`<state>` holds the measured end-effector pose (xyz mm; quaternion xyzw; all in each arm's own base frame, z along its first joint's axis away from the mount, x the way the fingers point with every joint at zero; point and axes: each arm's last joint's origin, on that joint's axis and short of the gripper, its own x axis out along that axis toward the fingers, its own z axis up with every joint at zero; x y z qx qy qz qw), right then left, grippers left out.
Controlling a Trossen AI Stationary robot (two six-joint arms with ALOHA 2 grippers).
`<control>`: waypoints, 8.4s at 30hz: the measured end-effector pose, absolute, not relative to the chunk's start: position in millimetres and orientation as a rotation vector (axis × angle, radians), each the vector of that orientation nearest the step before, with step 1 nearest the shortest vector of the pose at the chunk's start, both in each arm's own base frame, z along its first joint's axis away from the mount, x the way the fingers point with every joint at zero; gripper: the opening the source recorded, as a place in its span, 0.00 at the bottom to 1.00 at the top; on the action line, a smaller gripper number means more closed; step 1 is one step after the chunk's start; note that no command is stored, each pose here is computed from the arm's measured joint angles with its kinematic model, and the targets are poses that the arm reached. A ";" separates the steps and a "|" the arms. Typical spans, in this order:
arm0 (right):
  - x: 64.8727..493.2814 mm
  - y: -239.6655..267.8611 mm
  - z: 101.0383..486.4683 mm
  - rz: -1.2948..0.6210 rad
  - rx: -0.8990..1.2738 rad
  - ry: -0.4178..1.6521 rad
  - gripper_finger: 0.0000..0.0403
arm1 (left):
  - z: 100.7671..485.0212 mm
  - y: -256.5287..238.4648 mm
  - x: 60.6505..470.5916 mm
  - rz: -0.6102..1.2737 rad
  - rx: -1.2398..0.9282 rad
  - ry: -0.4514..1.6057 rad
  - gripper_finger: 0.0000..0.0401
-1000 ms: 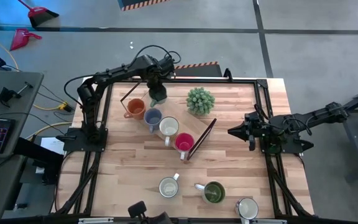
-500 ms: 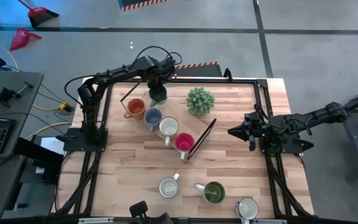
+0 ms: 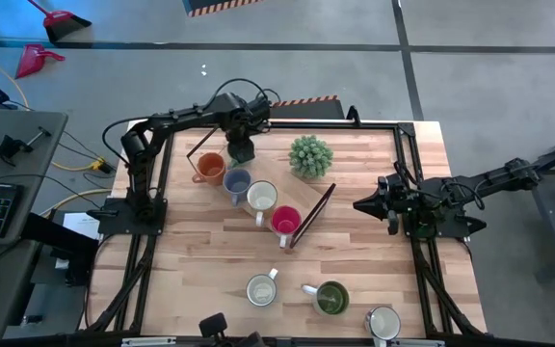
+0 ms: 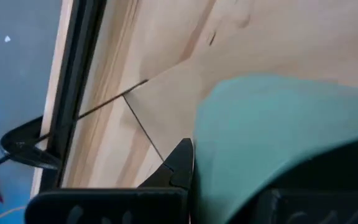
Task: Place coffee mugs
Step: Put the light green mug on the shelf, then put the left blue patterned mug on the shelf
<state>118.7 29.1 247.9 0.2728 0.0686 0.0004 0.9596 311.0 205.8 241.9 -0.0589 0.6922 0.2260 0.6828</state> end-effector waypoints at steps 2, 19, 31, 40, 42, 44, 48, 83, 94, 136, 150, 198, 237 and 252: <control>118.7 29.1 247.9 0.001 0.541 0.139 0.04 | 242.4 206.9 312.8 0.512 -0.124 1.531 0.02; 118.8 29.1 247.9 0.002 0.537 0.139 0.04 | 241.9 204.2 314.4 0.420 -0.182 1.505 0.02; 118.8 29.2 247.9 0.005 0.537 0.139 0.04 | 241.9 204.3 314.7 0.412 -0.175 1.503 0.05; 118.7 29.4 247.9 0.012 0.538 0.142 0.04 | 241.9 204.4 314.6 0.411 -0.177 1.503 0.06; 118.7 29.6 247.9 0.019 0.539 0.144 0.04 | 241.9 204.3 314.6 0.409 -0.178 1.503 0.07; 118.7 29.8 247.9 0.024 0.539 0.146 0.04 | 241.8 204.1 314.6 0.400 -0.184 1.500 0.07; 118.7 29.9 247.9 0.027 0.539 0.146 0.04 | 239.3 203.3 313.3 0.391 -0.179 1.510 0.08; 118.6 31.1 248.3 0.071 0.537 0.155 0.04 | 238.9 203.3 310.1 0.399 -0.156 1.554 0.08; 118.6 31.2 248.3 0.074 0.516 0.155 0.04 | 239.1 202.8 308.8 0.416 -0.151 1.573 0.32; 119.3 31.1 260.4 0.102 0.255 0.017 0.04 | 396.6 79.7 237.1 0.258 -0.239 0.996 0.45; 119.0 33.7 265.2 0.196 0.270 -0.020 0.04 | 333.4 -28.0 255.4 0.108 -0.364 1.158 0.45; 162.7 41.2 276.7 0.031 0.486 -0.265 0.04 | 257.4 -87.4 95.7 -0.178 0.003 0.347 0.45; 218.3 64.3 353.3 0.168 0.346 0.106 0.38 | 277.9 -22.0 145.1 -0.095 -0.106 0.068 0.45; 339.6 111.8 374.7 0.255 0.272 0.618 0.33 | 274.0 -23.5 142.4 -0.150 -0.172 0.120 0.45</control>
